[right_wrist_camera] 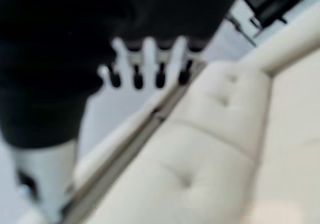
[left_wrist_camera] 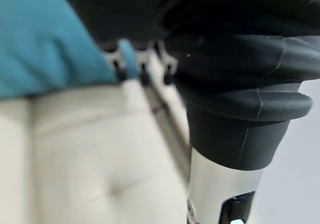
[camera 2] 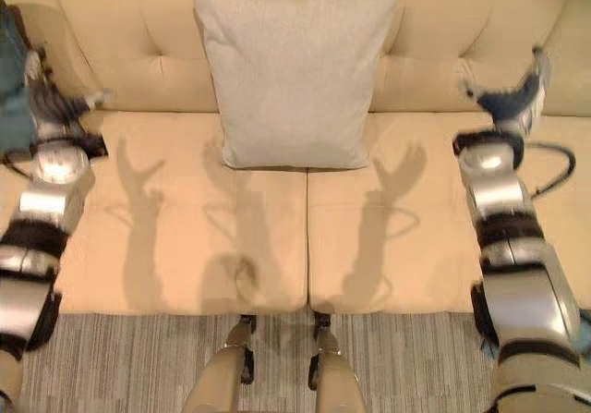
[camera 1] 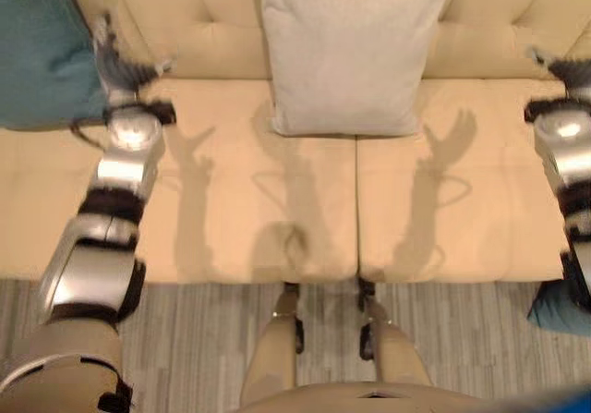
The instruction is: Pick up all the scattered cushions and arrange them neatly on the sofa.
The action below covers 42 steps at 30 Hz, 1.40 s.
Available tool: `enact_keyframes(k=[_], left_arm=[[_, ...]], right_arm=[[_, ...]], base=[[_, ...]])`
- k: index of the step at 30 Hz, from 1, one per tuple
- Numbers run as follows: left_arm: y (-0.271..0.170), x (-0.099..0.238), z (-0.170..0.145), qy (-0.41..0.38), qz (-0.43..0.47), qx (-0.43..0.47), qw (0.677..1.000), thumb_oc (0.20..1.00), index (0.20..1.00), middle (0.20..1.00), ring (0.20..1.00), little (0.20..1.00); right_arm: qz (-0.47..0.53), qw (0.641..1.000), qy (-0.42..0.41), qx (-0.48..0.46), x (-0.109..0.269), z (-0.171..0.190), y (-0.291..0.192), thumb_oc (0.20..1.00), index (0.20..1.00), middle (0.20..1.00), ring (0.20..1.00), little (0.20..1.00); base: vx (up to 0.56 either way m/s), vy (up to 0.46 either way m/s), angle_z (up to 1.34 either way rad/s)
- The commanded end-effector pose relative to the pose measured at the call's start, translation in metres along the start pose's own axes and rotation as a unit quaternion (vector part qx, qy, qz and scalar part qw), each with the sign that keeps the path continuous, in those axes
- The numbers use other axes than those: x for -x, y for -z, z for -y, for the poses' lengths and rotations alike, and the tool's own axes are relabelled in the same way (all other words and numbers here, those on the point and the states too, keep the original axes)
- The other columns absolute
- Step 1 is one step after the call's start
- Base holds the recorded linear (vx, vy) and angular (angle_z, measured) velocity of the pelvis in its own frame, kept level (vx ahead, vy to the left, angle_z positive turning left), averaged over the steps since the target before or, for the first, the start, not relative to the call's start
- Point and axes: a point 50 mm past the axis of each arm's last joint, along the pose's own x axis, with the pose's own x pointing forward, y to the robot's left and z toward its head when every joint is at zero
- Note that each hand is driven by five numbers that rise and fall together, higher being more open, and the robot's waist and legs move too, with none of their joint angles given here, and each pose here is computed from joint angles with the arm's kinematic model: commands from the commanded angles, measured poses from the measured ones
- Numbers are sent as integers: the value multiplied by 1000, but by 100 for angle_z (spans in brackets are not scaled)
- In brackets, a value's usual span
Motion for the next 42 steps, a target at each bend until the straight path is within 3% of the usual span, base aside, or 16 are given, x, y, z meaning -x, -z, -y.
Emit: enact_keyframes(k=[1, 5, 6, 7, 9, 12, 13, 14, 18, 24, 35, 42], left_arm=[[17, 8, -5, 41, -5, -54, 998, 1000, 1000, 1000, 1000, 1000], [97, 77, -18, 96, -143, -100, 980, 1000, 1000, 1000, 1000, 1000], [132, 114, -26, 117, -222, -123, 960, 1000, 1000, 1000, 1000, 1000], [132, 114, -26, 117, -222, -123, 960, 1000, 1000, 1000, 1000, 1000], [172, 170, -31, 160, -324, -146, 921, 1000, 1000, 1000, 1000, 1000], [202, 226, -27, 199, -420, -154, 872, 1000, 1000, 1000, 1000, 1000], [202, 226, -27, 199, -420, -154, 872, 1000, 1000, 1000, 1000, 1000], [215, 258, -23, 223, -474, -169, 835, 1000, 1000, 1000, 1000, 1000], [223, 291, -16, 258, -517, -190, 793, 1000, 1000, 1000, 1000, 1000], [223, 292, -1, 278, -514, -194, 788, 1000, 1000, 1000, 1000, 1000], [211, 273, 39, 301, -468, -155, 816, 1000, 1000, 1000, 1000, 1000], [211, 273, 43, 324, -470, -168, 803, 1000, 1000, 1000, 1000, 1000]], right_arm=[[-19, 995, -61, 80, 15, 7, 40, 1000, 1000, 1000, 1000, 1000], [-100, 976, -142, 135, 64, 12, 106, 1000, 1000, 1000, 1000, 1000], [-145, 960, -180, 159, 91, 12, 134, 1000, 1000, 1000, 1000, 1000], [-145, 960, -180, 159, 91, 12, 134, 1000, 1000, 1000, 1000, 1000], [-192, 932, -237, 198, 127, 12, 166, 1000, 1000, 1000, 1000, 1000], [-260, 895, -288, 221, 169, 6, 197, 1000, 1000, 1000, 1000, 1000], [-260, 895, -288, 221, 169, 6, 197, 1000, 1000, 1000, 1000, 1000], [-308, 867, -320, 227, 199, 1, 214, 1000, 1000, 1000, 1000, 1000], [-365, 824, -364, 234, 241, -4, 231, 1000, 1000, 1000, 1000, 1000], [-411, 791, -388, 233, 269, -10, 239, 1000, 1000, 1000, 1000, 1000], [-370, 796, -406, 256, 245, -32, 226, 1000, 1000, 1000, 1000, 1000], [-384, 788, -422, 231, 259, -45, 223, 1000, 1000, 1000, 1000, 1000]], base=[[42, -46, -4], [13, -41, -9], [-19, -38, -18], [-30, -36, -14], [-32, -24, -5], [-38, -32, -5], [-65, -53, 1], [-59, -57, -2], [-47, -71, -1], [-113, -56, 10], [-175, 138, -52], [-224, 155, -79]])
